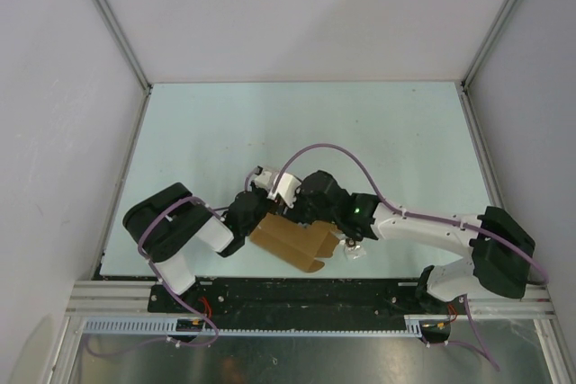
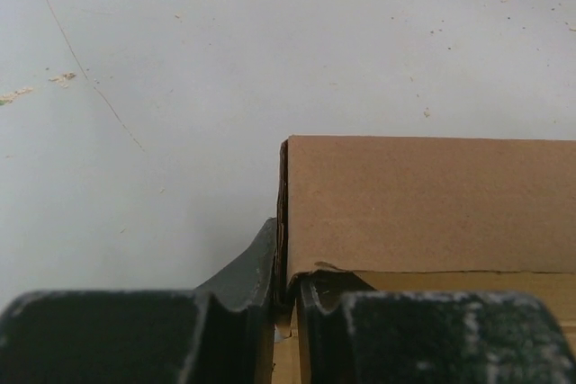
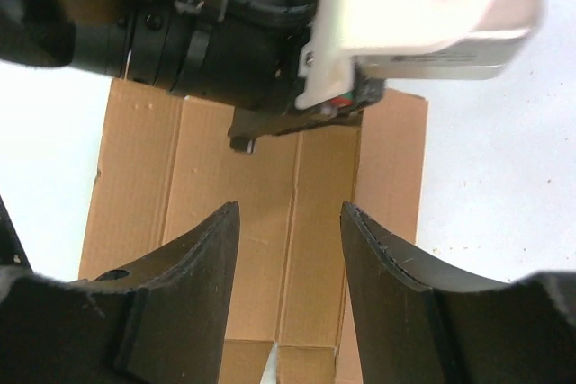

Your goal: Fold the paper box

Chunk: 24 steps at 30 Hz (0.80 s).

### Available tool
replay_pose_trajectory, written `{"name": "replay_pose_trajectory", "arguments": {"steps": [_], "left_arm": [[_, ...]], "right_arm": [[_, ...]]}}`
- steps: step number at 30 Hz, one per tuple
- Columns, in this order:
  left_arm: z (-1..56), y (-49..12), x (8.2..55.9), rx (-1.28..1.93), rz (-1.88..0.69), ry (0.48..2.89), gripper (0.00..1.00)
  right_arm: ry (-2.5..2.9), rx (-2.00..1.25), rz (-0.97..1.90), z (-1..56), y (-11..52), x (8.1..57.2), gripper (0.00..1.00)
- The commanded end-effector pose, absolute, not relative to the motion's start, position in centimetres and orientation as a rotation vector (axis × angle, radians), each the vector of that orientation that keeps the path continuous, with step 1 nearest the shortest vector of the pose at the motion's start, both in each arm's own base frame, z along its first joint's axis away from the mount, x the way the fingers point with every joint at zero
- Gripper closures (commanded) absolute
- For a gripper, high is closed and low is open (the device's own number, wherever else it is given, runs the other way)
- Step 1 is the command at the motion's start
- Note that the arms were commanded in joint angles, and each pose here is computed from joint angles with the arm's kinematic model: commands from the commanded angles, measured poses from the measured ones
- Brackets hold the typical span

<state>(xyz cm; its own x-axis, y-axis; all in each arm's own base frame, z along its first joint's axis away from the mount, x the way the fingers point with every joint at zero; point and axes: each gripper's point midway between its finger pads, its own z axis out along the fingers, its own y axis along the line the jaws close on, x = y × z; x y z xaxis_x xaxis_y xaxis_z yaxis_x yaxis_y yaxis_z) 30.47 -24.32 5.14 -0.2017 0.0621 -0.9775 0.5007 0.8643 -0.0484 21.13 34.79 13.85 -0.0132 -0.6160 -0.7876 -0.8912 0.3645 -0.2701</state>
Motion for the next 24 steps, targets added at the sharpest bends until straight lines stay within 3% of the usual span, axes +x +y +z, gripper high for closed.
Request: {"name": "replay_pose_trajectory", "arguments": {"steps": [1, 2, 3, 5, 6, 7, 10, 24], "left_arm": [[7.4, -25.2, 30.6, 0.429, -0.461, 1.669, 0.83], [7.4, -25.2, 30.6, 0.430, -0.464, 1.669, 0.81], [7.3, -25.1, 30.6, 0.429, -0.463, 1.670, 0.72], [7.3, -25.0, 30.5, 0.429, -0.461, 1.672, 0.69], [7.2, -24.9, 30.4, 0.429, -0.458, 1.675, 0.67], [7.3, -24.9, 30.4, 0.427, -0.457, 1.673, 0.66], [7.3, -24.8, 30.4, 0.425, -0.453, 1.673, 0.65], [7.2, -24.6, 30.1, 0.423, -0.456, 1.677, 0.67]], "right_arm": [[1.693, -1.201, 0.488, 16.8, 35.5, 22.1, 0.49], [1.701, -1.178, 0.480, 16.8, 35.4, 22.7, 0.50], [1.692, -1.148, 0.485, 17.2, 35.6, 23.1, 0.51], [1.710, -1.086, 0.488, 17.4, 35.5, 24.0, 0.61], [1.715, -1.065, 0.488, 17.4, 35.5, 24.4, 0.67], [1.726, -1.026, 0.501, 17.6, 35.5, 24.8, 0.80], [1.744, -0.948, 0.511, 17.8, 35.2, 26.2, 0.97], [1.821, -0.822, 0.603, 14.9, 36.2, 29.1, 1.00]]}}
